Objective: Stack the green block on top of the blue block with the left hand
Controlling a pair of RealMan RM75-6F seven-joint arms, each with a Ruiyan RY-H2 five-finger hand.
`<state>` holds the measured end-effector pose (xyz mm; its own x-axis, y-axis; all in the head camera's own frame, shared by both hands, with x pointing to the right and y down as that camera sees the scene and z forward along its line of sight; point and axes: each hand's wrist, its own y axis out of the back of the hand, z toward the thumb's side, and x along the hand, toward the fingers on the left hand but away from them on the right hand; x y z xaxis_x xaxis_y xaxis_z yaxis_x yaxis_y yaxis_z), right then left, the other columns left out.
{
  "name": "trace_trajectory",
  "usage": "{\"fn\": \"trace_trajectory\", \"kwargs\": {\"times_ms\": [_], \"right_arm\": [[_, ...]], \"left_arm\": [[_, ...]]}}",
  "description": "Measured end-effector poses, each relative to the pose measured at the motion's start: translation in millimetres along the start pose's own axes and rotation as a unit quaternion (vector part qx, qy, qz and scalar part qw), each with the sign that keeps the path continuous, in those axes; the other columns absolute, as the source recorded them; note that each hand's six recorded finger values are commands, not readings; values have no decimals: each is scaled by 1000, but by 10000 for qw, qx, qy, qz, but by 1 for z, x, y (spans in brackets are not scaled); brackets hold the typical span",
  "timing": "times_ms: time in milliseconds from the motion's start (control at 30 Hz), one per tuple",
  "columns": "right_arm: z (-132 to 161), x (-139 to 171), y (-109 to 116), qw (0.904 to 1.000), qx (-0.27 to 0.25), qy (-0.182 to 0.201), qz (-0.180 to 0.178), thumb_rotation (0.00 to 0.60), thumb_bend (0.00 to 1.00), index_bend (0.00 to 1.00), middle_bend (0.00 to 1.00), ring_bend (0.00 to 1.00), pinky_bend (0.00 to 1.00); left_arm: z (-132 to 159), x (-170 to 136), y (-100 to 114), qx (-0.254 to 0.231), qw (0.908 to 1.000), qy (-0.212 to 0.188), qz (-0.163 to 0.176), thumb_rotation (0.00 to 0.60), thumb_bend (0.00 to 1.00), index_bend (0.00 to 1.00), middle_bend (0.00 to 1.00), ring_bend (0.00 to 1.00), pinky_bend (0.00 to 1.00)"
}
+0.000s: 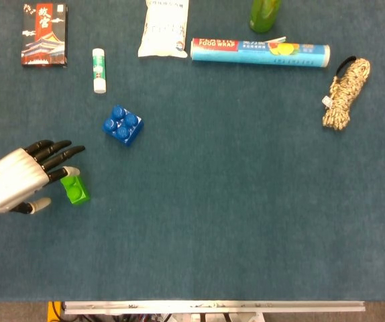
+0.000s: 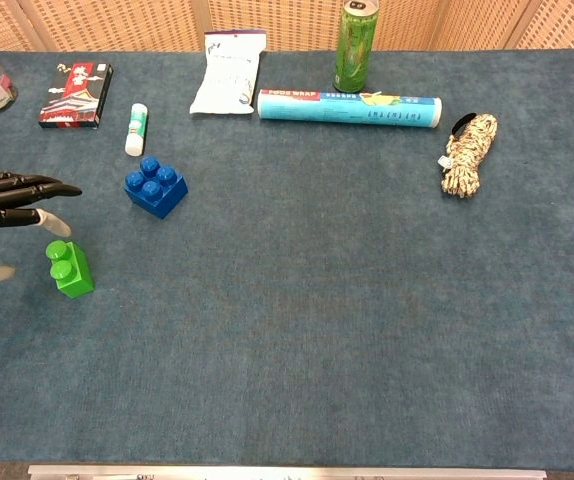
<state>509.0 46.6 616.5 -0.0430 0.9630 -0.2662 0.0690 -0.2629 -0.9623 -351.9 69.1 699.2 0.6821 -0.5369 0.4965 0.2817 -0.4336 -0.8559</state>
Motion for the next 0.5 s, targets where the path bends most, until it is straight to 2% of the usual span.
{"fn": "trace_trajectory", "kwargs": {"times_ms": [500], "right_arm": [[2,3,1,10000,-21,38,-17,600,289,283,230,97,303]], "left_arm": [[5,15,-10,127,9998,-128,-114,600,308,227,0,18,154]]}}
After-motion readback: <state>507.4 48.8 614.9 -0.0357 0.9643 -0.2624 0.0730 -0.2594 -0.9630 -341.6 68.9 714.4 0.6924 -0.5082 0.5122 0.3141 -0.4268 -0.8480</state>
